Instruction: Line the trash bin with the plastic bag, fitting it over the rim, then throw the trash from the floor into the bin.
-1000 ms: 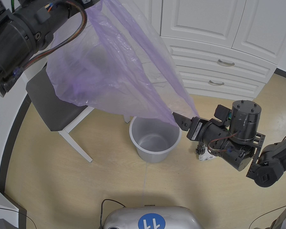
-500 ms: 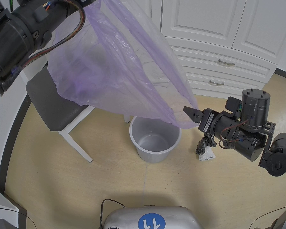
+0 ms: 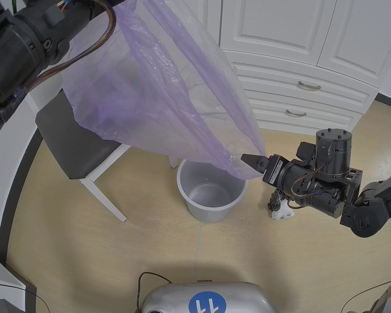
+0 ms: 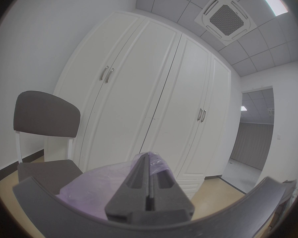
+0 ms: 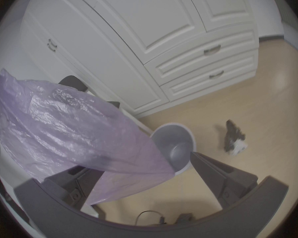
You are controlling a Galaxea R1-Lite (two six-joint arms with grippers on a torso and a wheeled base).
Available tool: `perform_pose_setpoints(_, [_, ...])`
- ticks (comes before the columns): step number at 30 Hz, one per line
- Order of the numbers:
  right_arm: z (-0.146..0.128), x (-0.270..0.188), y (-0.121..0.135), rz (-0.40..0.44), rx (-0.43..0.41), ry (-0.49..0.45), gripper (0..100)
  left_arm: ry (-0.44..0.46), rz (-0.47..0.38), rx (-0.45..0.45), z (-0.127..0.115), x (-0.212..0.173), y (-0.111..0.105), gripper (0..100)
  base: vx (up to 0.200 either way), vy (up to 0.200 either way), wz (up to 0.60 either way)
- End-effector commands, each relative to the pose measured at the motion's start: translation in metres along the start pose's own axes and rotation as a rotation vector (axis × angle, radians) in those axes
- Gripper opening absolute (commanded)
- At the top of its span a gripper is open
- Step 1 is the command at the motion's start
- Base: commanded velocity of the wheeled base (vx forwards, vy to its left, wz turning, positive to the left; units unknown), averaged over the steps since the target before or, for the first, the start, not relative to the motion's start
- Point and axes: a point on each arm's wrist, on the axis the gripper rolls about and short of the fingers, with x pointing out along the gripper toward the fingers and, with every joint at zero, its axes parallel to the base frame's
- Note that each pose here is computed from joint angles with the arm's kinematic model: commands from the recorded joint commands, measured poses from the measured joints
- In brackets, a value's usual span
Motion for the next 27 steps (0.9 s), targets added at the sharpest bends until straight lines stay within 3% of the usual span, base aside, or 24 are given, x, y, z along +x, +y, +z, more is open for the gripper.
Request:
perform_pose_setpoints(1, [-0.003, 0.014, -0.014, -0.006, 0.058, 0.03, 100, -0.021, 0.001, -0.008, 0.006, -0.003, 0.001, 0, 0.0, 0.0, 0.0])
perform_pose_setpoints(7, [-0.015, 0.034, -0.038, 0.044, 0.109, -0.038, 100, -0.035, 0.001, -0.014, 0.011, -0.005, 0.002, 0, 0.0, 0.0, 0.0])
perform_pose_setpoints(14, [-0.04, 0.021, -0.051, 0.31, 0.165, -0.093, 100, -0.038, 0.001, -0.026, 0.013, -0.006, 0.003, 0, 0.0, 0.0, 0.0])
perform_pose_setpoints(27, [-0.047, 0.017, -0.045, 0.323, 0.162, -0.065, 100, -0.037, 0.001, -0.031, 0.013, -0.007, 0.003, 0, 0.0, 0.0, 0.0])
